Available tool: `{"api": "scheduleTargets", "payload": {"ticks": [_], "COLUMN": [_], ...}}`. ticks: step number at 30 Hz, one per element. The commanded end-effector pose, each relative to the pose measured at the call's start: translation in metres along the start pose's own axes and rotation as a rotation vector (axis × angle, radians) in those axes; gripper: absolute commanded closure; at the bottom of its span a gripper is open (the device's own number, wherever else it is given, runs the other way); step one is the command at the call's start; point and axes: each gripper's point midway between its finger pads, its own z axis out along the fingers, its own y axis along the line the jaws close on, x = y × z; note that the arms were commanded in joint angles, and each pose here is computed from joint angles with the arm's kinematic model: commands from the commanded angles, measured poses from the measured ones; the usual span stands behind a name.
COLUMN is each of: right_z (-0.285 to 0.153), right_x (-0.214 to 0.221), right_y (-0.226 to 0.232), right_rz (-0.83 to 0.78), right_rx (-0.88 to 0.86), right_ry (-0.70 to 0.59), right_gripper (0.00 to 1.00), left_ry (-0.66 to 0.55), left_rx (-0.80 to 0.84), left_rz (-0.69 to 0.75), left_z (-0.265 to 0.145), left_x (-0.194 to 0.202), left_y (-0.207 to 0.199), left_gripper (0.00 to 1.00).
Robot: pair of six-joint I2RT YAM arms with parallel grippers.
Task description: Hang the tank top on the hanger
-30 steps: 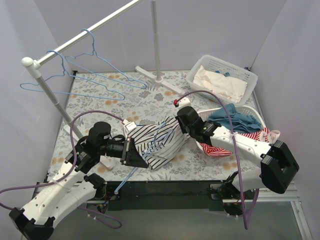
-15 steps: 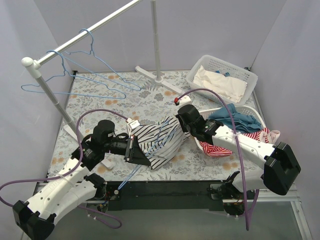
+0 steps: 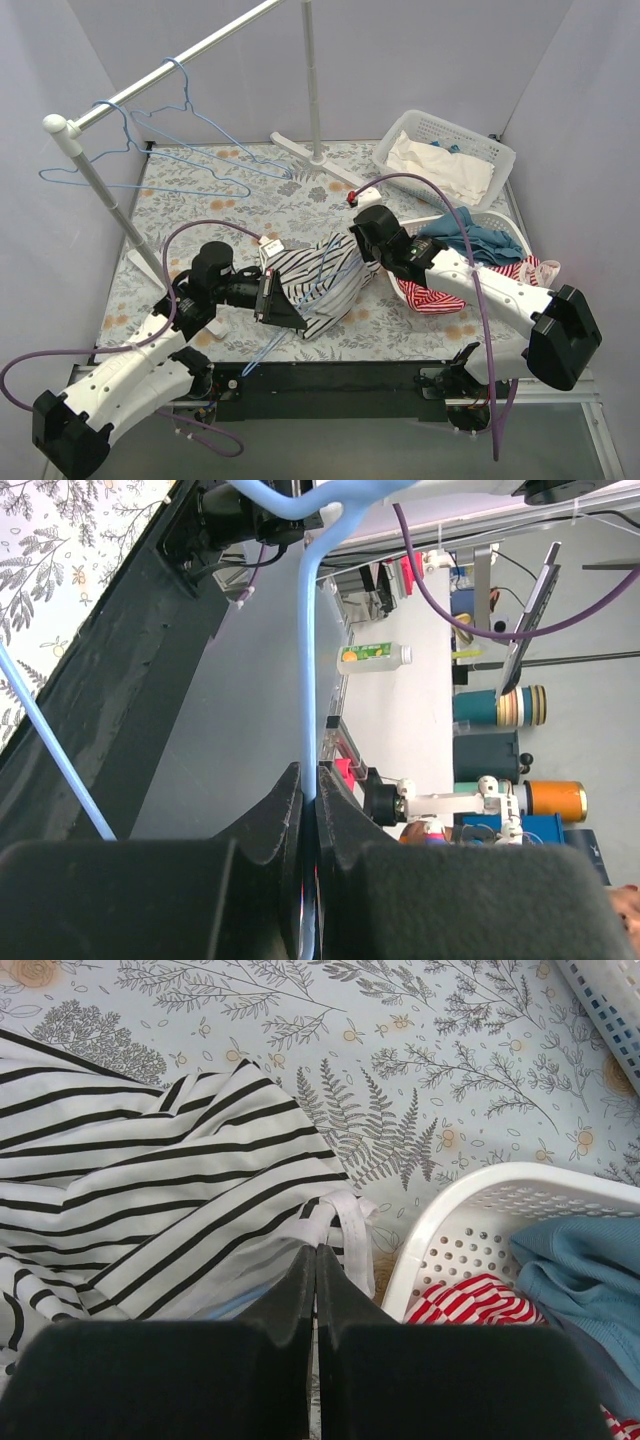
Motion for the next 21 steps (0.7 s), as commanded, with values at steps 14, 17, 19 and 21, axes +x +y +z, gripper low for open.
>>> {"api": "scheduleTargets", "payload": {"ticks": [14, 17, 19, 21], "right_z": [-0.056, -0.063, -0.067, -0.071], "right_x": [-0.049, -0.052, -0.053, -0.054], "right_y": [0.010, 0.013, 0.016, 0.017], "right_rz": [0.141, 0.153, 0.157, 0.161], "right_rx": [-0.149, -0.181, -0.204, -0.223], "right_ry": [-0.161, -0.175, -0.183, -0.192], "right_gripper": [0.99, 0.99, 0.99, 0.99], "left_ry": [-0.085, -0.109, -0.129, -0.146], "left_rx": [0.170, 0.208, 0.221, 0.242], "left_rz": [0.152, 0.178, 0.195, 0.209], "left_z": [0.018, 0.019, 0.020, 0.020], "left_x": [-0.024, -0.027, -0.031, -0.033], "left_y": [0.004, 0.002, 0.002, 0.001], "left_gripper": [1.00, 1.00, 1.00, 1.00]}}
